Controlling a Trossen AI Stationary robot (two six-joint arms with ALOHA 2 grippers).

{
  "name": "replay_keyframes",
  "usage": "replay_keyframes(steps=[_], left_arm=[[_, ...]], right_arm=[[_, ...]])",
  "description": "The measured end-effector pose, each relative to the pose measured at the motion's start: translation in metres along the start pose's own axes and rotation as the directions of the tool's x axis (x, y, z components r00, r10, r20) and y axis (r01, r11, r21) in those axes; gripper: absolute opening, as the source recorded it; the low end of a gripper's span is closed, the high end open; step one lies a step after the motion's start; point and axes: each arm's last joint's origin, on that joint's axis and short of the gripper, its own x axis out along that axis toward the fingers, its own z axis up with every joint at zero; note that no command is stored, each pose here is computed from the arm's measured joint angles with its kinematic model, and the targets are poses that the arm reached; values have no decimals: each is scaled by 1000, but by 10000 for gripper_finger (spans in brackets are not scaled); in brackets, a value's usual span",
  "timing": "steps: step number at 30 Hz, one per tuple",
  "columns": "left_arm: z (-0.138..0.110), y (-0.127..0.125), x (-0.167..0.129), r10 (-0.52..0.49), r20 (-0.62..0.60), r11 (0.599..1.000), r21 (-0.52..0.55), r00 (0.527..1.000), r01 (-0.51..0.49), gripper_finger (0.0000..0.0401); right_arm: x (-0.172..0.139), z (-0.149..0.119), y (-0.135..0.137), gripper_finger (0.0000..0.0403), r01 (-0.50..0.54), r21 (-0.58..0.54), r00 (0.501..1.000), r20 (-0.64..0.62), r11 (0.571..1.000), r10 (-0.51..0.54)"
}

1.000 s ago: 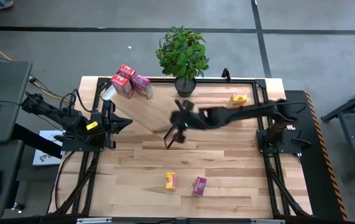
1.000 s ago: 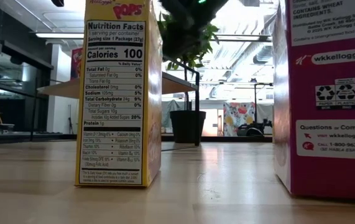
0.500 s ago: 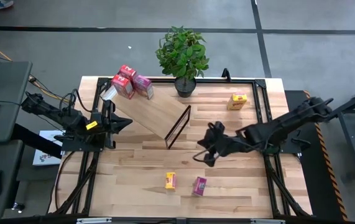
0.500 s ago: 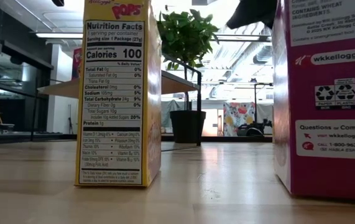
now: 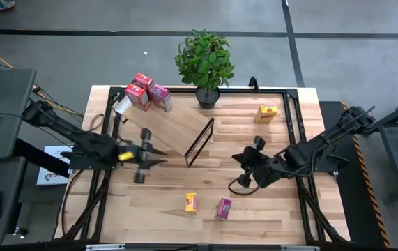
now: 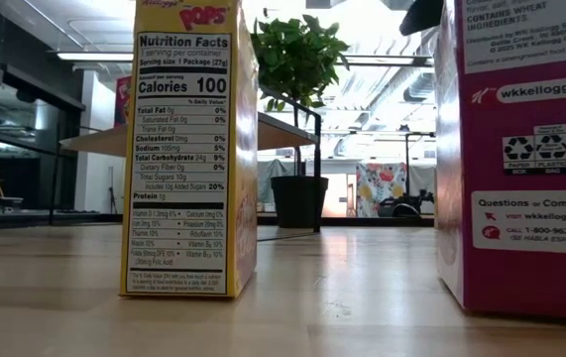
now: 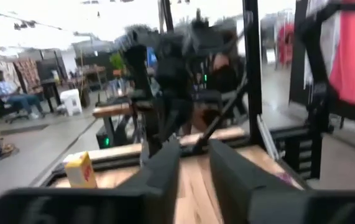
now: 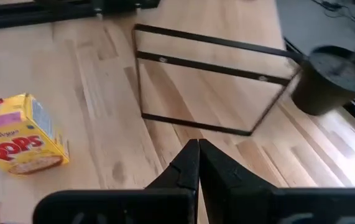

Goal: Stack cereal on shelf
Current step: Put the bottom yellow cereal box on the shelf

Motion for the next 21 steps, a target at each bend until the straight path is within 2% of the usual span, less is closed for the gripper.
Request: replay_keyframes(steps=[5,8,10,12,14,17,18,21], left_arm=[[2,-17,50,-35,-113,999,37,993,39,174],[5,-26,81,-120,-232,986,87,965,144,223],[8,-30,99,-221,-323,964,73,920,257,248],[11,-34,118,-367,-396,910,35,842,413,266],[10,-38,132,-509,-461,827,-28,727,562,278],[9,-43,152,-621,-501,716,-48,603,696,283],[7,-44,158,-629,-519,690,-28,579,723,284],[-3,-47,174,-615,-565,642,45,549,766,284]], right_arm=[[-8,-3,-1,0,36,19,999,23,999,-37],[-8,-3,-1,0,37,17,999,21,999,-37],[-8,-3,-1,0,27,17,1000,14,999,-28],[-8,-3,-1,0,27,17,1000,15,999,-28],[-8,-3,-1,0,29,17,999,15,999,-29],[-8,-3,-1,0,30,15,999,14,999,-30],[-8,-3,-1,0,30,15,999,14,999,-30],[-7,-3,-1,0,31,14,999,14,999,-31]])
